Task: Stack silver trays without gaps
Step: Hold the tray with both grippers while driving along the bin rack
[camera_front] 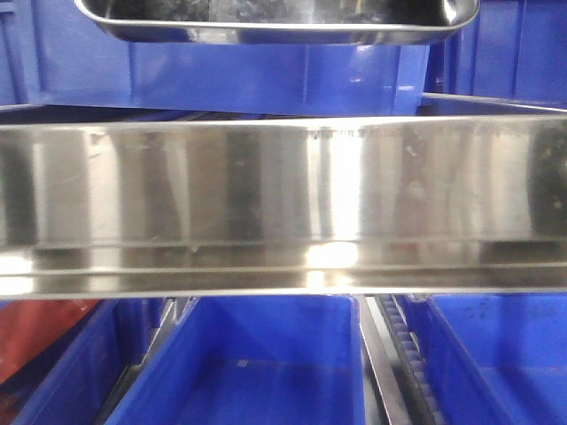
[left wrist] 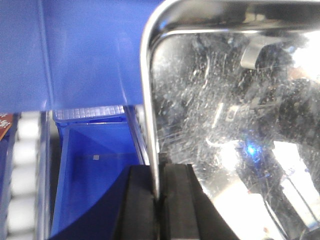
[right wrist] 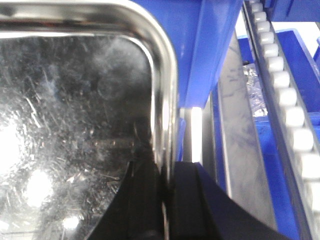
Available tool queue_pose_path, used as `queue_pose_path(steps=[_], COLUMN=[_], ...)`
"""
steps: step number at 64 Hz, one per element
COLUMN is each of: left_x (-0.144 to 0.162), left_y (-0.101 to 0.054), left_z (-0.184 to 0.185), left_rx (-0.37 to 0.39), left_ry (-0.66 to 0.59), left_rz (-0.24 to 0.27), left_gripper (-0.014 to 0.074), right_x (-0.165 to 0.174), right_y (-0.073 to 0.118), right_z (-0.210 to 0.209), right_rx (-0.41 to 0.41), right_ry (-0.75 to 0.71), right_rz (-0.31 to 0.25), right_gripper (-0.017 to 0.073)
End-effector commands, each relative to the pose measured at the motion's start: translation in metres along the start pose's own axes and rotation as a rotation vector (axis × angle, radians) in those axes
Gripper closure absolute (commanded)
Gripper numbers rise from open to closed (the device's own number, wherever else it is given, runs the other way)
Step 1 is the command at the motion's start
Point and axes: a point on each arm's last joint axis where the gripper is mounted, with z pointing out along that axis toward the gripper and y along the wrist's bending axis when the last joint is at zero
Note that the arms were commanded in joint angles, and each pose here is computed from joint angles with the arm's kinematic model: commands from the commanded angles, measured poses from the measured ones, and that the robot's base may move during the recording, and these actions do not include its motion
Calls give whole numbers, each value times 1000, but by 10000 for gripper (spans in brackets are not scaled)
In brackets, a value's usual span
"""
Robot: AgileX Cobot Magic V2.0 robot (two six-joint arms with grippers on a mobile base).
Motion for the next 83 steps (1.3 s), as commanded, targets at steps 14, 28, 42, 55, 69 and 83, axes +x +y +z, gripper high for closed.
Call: queue_pose_path(steps=[14, 28, 42, 55, 69, 83], left_x=[-16, -16, -16, -16, -16, -16], left_y=[-18, -18, -18, -18, -18, -18], left_z=[-9, -9, -9, -9, -9, -9], left_rx=[146, 146, 146, 146, 146, 146], left_ry=[-149, -149, -149, -149, -149, -149], left_rz=[-13, -13, -13, -13, -13, -13], left_gripper=[612, 612, 612, 612, 612, 612], right_x=[-13, -17, -19, -23, -24, -24], right_y=[22, 26, 30, 34, 36, 36], right_z=[-6, -7, -9, -11, -12, -13], right_rx=[-209, -260, -301, -349, -375, -377], right_ry=[-135, -174, -206, -243, -263, -264], right_rz=[4, 5, 5, 6, 6, 6], right_gripper=[636, 636, 636, 636, 636, 636])
